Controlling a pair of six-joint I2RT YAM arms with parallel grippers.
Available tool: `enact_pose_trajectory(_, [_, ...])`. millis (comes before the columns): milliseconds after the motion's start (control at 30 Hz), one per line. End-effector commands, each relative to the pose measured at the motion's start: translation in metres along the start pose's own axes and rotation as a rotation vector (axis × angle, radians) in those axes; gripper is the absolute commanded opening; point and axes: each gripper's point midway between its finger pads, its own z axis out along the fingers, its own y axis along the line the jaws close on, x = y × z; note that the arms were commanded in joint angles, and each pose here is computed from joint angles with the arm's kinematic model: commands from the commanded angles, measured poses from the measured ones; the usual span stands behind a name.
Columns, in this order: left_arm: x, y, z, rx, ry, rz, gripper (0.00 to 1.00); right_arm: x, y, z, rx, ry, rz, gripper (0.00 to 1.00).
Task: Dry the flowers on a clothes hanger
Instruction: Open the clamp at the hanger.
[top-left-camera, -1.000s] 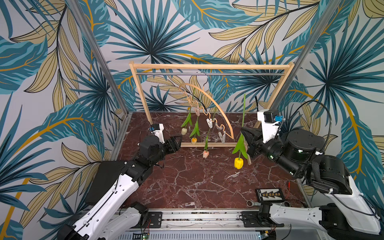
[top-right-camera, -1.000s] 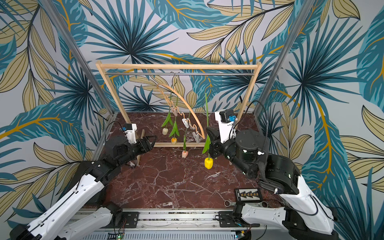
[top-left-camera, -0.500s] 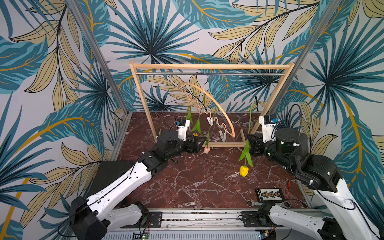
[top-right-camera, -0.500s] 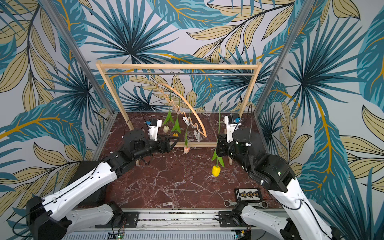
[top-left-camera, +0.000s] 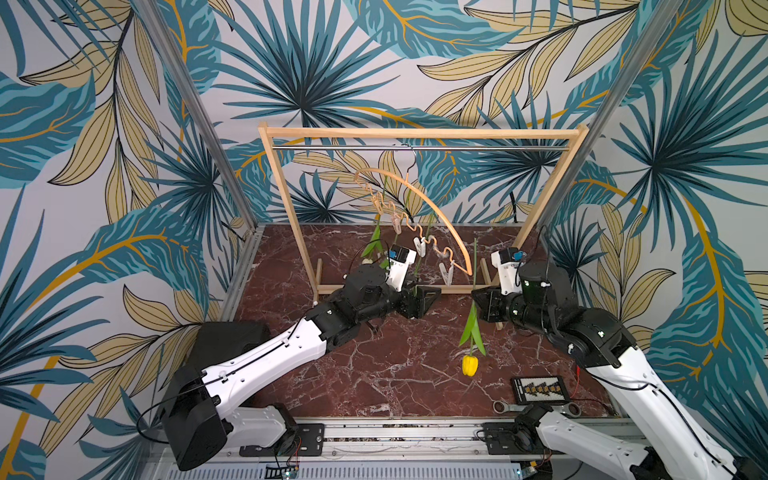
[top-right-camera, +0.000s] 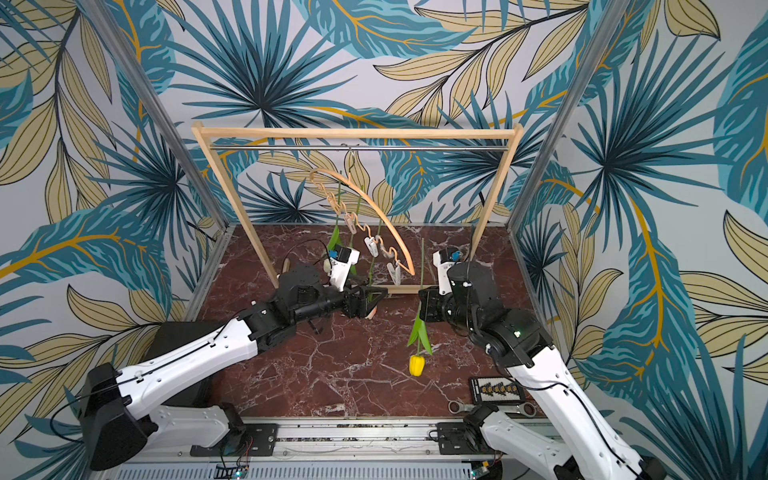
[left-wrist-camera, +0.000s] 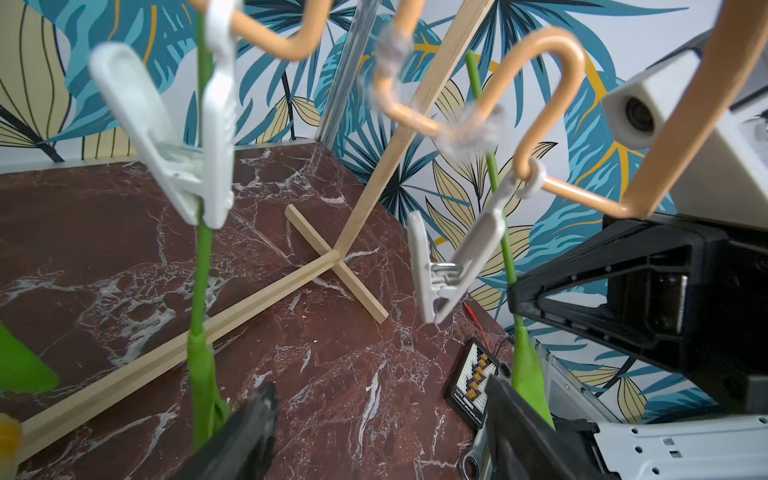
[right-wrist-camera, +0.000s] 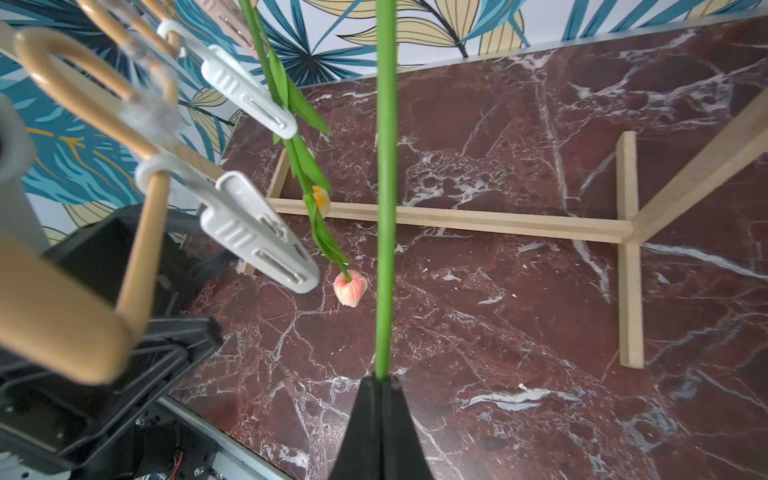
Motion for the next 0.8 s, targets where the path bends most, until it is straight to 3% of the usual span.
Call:
enact_pose_trajectory(0, [-0.044,-0.024,-0.005,0.055,-0.121,0.036,0.8,0.0,0.014,0.003,-0.096,-0.001,0.009,0.0])
enact_pose_trajectory(767, [-0.041,-0.017,0.004,0.033,-0.121,0.03,0.79,0.011,0.039,0.012,-0.259,0.035,-0.066,0.0])
